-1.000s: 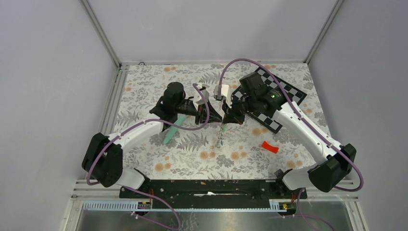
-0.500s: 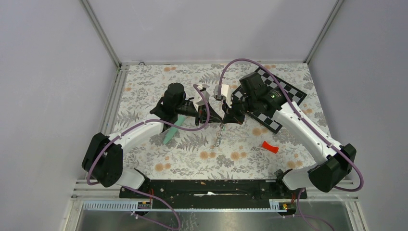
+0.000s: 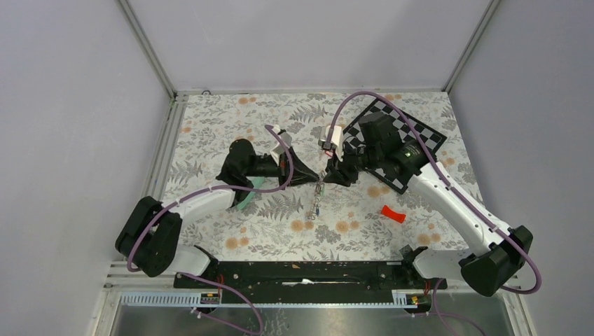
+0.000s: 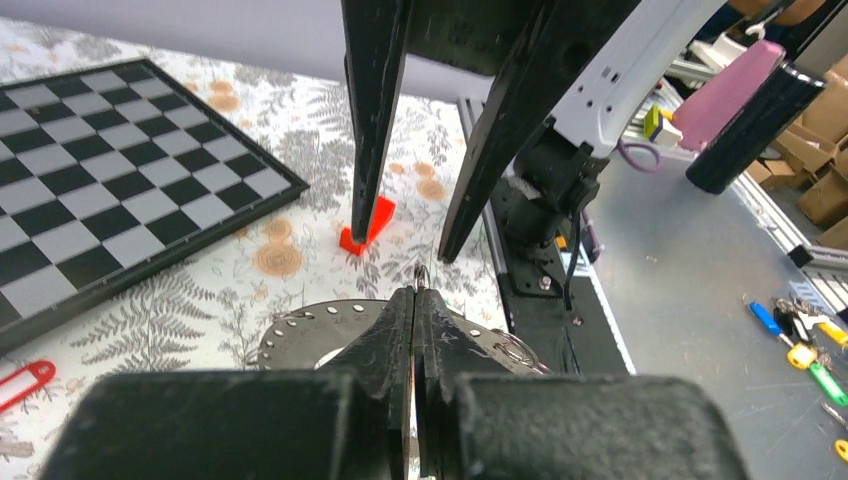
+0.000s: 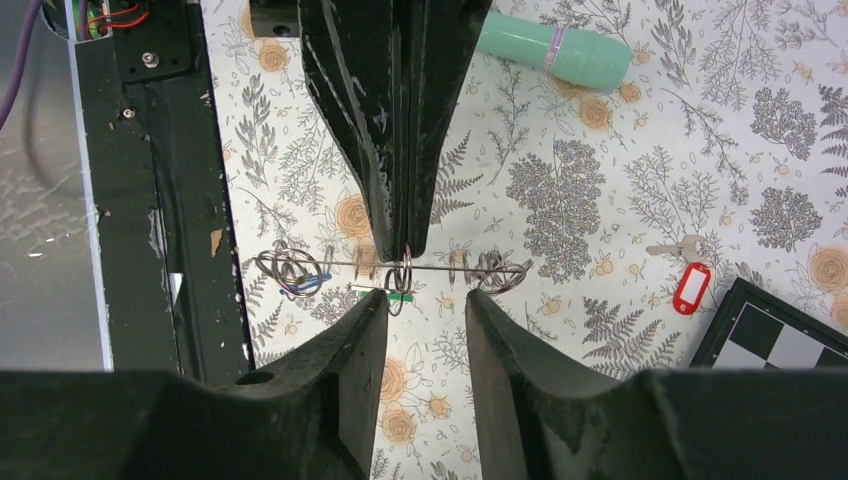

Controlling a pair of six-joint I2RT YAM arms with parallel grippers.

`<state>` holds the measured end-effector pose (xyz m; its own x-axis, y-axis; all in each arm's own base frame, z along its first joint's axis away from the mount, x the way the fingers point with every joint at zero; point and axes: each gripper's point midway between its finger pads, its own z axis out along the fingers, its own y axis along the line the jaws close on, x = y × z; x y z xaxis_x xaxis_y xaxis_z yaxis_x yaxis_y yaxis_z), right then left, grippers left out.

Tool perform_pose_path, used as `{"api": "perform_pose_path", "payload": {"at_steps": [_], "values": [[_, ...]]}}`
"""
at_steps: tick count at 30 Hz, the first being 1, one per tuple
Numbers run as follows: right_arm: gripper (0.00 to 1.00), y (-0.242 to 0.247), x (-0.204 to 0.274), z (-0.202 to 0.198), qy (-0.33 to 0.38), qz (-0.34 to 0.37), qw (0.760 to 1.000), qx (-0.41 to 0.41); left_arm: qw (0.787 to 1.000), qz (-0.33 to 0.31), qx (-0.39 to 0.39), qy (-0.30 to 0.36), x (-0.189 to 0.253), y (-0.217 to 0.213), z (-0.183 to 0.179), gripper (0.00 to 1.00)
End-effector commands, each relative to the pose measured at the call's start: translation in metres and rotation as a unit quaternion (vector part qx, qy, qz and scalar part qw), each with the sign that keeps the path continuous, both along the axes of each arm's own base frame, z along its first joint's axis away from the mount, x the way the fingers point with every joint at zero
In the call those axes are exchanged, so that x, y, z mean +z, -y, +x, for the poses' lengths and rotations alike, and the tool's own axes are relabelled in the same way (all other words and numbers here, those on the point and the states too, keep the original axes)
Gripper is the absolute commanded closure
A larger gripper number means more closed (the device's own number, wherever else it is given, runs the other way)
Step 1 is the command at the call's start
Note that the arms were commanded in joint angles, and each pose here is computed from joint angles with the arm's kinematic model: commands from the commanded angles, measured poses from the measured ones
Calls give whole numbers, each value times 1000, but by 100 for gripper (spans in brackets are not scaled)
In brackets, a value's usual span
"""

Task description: Put the keys on the keyring

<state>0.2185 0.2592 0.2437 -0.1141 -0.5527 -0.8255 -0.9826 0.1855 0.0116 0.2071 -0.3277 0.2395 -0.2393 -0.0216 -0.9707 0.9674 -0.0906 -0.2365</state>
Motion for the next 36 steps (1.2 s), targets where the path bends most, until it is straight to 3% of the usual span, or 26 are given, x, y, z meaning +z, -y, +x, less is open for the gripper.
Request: {"api": "perform_pose_path", "payload": {"at_steps": [1, 6, 12, 18, 31, 36], "values": [[57, -8, 10, -8, 9, 34, 999, 19, 996, -72, 24, 41, 52, -5, -2, 100], [61, -9, 8, -9, 4, 39, 999, 25, 997, -62, 29, 28, 45, -5, -1, 100], [81, -9, 3, -11, -2, 39, 999, 28, 997, -66, 31, 30, 46, -6, -1, 100], [91, -9, -1, -13, -8, 41, 999, 29, 995, -86, 29, 43, 51, -10, -5, 100], [91, -19, -4, -18, -42, 60, 996, 47, 991, -115, 24, 59, 55, -13, -12, 100], [82, -22, -6, -17, -49, 65, 996, 48, 991, -120, 28, 58, 55, -14, -11, 100]]}}
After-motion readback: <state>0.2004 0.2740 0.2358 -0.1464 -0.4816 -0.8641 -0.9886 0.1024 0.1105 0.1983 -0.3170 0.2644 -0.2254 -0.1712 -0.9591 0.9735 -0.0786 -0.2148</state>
